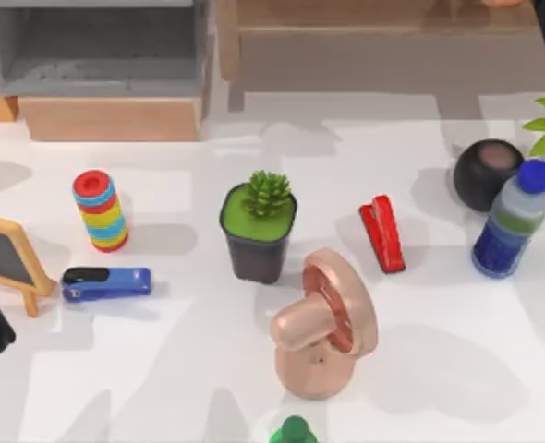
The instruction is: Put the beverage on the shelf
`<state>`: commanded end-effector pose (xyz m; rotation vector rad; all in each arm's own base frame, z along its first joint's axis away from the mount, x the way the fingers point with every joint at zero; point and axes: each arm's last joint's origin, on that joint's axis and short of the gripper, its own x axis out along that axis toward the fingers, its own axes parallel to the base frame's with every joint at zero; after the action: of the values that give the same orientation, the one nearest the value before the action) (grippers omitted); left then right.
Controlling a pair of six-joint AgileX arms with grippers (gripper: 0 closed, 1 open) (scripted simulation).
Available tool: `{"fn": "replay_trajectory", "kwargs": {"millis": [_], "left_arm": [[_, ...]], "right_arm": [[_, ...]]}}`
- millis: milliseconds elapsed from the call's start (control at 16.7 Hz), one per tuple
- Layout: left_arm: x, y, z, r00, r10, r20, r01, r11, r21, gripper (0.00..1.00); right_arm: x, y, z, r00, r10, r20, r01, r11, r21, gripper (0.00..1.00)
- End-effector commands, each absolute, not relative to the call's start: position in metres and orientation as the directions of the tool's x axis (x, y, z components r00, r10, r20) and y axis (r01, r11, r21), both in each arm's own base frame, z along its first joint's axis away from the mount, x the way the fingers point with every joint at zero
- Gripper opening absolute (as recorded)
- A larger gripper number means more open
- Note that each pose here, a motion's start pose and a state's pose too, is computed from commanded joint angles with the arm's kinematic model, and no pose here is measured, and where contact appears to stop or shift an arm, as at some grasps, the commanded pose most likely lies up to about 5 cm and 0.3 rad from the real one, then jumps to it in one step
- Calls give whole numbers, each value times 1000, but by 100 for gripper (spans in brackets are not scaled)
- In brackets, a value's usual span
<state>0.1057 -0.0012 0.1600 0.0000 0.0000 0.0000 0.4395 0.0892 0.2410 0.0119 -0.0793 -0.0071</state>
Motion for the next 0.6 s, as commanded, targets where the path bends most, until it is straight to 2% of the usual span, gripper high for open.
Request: {"fn": "replay_trajectory", "kwargs": {"millis": [300, 600], "left_arm": [[106, -1, 160, 1000, 0, 0, 0, 1000, 0, 100], [106, -1, 160, 1000, 0, 0, 0, 1000, 0, 100]], "right_arm": [[428, 176, 255, 1000, -7, 7, 7, 1000, -3, 0], [419, 208, 269, 1000, -16, 3, 16, 1000, -9, 0]]}}
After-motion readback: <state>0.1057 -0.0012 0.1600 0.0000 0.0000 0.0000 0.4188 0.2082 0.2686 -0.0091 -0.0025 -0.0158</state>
